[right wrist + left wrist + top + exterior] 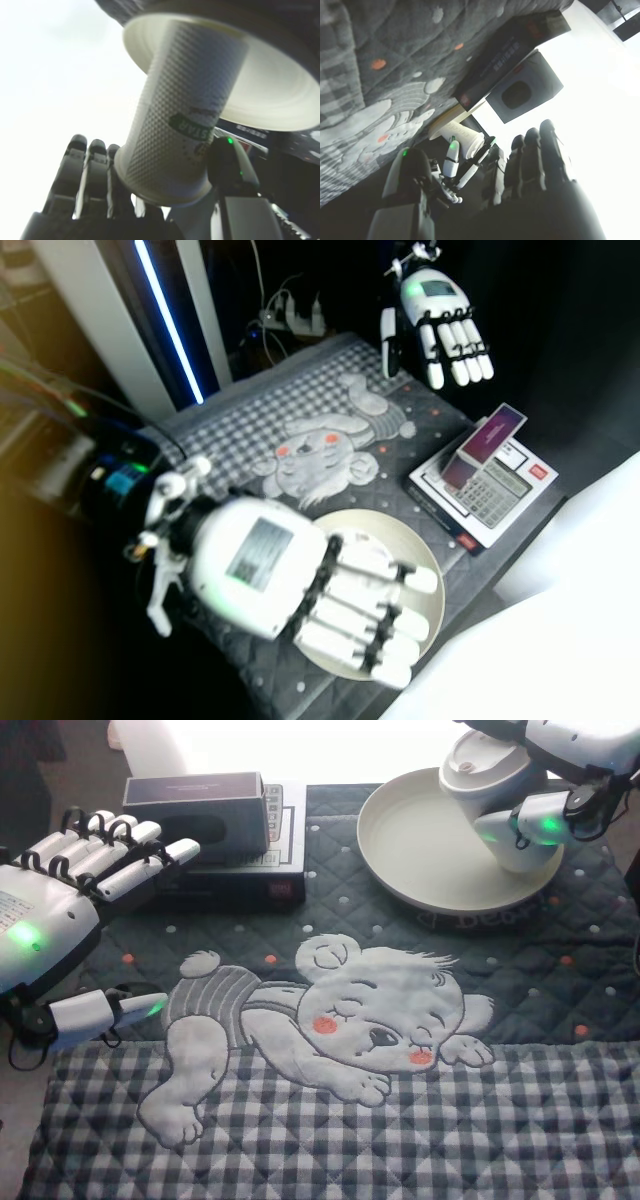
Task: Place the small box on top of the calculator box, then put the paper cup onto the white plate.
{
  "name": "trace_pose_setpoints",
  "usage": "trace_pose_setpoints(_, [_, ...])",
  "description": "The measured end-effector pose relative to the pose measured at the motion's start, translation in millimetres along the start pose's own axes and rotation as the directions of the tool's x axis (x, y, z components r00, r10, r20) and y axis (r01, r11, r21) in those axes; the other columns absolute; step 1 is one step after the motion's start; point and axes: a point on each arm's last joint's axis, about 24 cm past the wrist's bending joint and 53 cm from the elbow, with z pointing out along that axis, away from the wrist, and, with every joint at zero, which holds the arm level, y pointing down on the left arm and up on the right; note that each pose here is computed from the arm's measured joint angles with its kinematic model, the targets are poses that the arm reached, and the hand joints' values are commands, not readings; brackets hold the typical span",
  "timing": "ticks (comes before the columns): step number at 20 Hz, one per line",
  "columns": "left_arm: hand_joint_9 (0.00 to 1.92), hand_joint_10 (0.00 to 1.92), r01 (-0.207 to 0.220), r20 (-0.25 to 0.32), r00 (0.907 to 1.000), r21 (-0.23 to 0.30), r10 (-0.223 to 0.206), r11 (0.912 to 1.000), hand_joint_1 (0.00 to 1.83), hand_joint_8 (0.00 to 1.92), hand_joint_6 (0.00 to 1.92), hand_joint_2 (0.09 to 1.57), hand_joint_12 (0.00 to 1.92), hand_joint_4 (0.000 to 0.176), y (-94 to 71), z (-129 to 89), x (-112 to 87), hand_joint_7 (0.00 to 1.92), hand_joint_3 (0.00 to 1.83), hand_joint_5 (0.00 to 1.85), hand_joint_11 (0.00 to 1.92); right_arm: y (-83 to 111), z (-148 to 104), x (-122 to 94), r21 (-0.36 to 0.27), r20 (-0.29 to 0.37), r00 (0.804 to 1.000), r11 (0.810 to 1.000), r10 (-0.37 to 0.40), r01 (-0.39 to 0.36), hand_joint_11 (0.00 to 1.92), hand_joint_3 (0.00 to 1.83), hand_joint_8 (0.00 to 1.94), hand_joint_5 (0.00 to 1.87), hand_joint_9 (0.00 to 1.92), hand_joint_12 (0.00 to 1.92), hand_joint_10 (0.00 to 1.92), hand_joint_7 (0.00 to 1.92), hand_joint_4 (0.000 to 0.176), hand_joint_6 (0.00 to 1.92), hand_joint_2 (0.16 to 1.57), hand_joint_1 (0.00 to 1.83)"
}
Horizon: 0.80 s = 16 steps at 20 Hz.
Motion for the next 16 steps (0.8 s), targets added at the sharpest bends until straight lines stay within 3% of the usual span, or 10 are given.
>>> trace_pose_setpoints(3, [0.00,0.00,0.002,-0.003,1.0000,-0.006,-0.002,1.0000,0.68,0.00,0.00,1.19,0.00,0.135,1.6,-0.7,1.1,0.00,0.01,0.00,0.00,-0.9,-0.5,-1.0,0.002,0.001,1.000,1.000,-0.001,0.001,0.00,0.00,0.00,0.00,0.00,0.00,0.00,0.00,0.169,0.00,1.12,0.64])
trace_pose_setpoints(4, [0.00,0.00,0.001,-0.002,1.0000,-0.004,-0.001,1.0000,0.71,0.00,0.00,1.18,0.00,0.145,1.1,-0.8,0.9,0.00,0.00,0.00,0.00,-2.8,-2.0,-2.9,0.005,0.002,1.000,1.000,-0.003,0.003,0.00,0.01,0.00,0.00,0.00,0.00,0.00,0.00,0.175,0.00,1.13,0.63])
trace_pose_setpoints(8, [0.00,0.00,0.010,-0.004,0.9999,-0.016,-0.010,0.9998,0.73,0.00,0.00,1.19,0.00,0.126,3.5,-2.4,2.3,0.00,0.00,0.00,0.00,-12.6,-9.0,-13.3,0.025,0.012,1.000,1.000,-0.003,0.003,0.00,0.01,0.00,0.00,0.00,0.00,0.00,0.00,0.176,0.00,1.13,0.62])
trace_pose_setpoints(10, [0.00,0.00,0.008,-0.003,1.0000,-0.012,-0.008,0.9999,0.70,0.00,0.00,1.18,0.00,0.137,2.5,-2.3,2.0,0.00,0.00,0.00,0.00,-15.1,-13.1,-20.2,0.030,0.027,1.000,1.000,0.007,-0.008,0.00,0.01,0.00,0.00,0.00,0.00,0.00,0.00,0.176,0.00,1.15,0.58])
trace_pose_setpoints(12, [0.00,0.00,0.010,-0.003,0.9999,-0.015,-0.010,0.9998,0.70,0.00,0.00,1.19,0.00,0.133,3.2,-2.4,1.9,0.00,0.00,0.00,0.00,-15.6,-13.6,-24.9,0.029,0.045,0.999,0.999,0.017,-0.018,0.03,0.01,0.00,0.00,0.00,0.01,0.00,0.00,0.176,0.00,1.15,0.55])
trace_pose_setpoints(13, [0.00,0.00,0.010,-0.003,0.9999,-0.015,-0.010,0.9998,0.71,0.00,0.00,1.19,0.00,0.147,3.1,-2.4,1.9,0.00,0.00,0.00,0.00,-14.5,-13.1,-25.7,0.027,0.052,0.998,0.999,0.020,-0.021,0.04,0.01,0.00,0.00,0.00,0.03,0.00,0.00,0.138,0.00,1.15,0.51])
trace_pose_setpoints(14, [0.00,0.00,0.010,-0.003,0.9999,-0.015,-0.010,0.9998,0.71,0.00,0.00,1.19,0.00,0.147,3.2,-2.4,1.9,0.00,0.00,0.00,0.00,-12.4,-11.7,-24.5,0.022,0.054,0.998,0.999,0.023,-0.024,0.04,0.01,0.00,0.00,0.00,0.03,0.00,0.00,0.138,0.00,1.15,0.51])
trace_pose_setpoints(15, [0.00,0.00,0.010,-0.003,0.9999,-0.016,-0.010,0.9998,0.71,0.00,0.00,1.17,0.00,0.149,3.3,-2.4,1.9,0.00,0.00,0.00,0.00,-10.0,-9.7,-22.2,0.017,0.053,0.998,0.999,0.026,-0.027,0.03,0.01,0.00,0.00,0.00,0.03,0.00,0.00,0.122,0.00,1.16,0.52])
trace_pose_setpoints(16, [0.00,0.00,0.010,-0.002,1.0000,-0.015,-0.010,0.9998,0.72,0.00,0.00,1.16,0.00,0.140,3.0,-2.4,1.8,0.00,0.00,0.00,0.00,-6.2,-7.7,-18.2,0.011,0.048,0.998,0.999,0.030,-0.030,0.01,0.02,0.00,0.00,0.00,0.03,0.00,0.00,0.097,0.00,1.17,0.50])
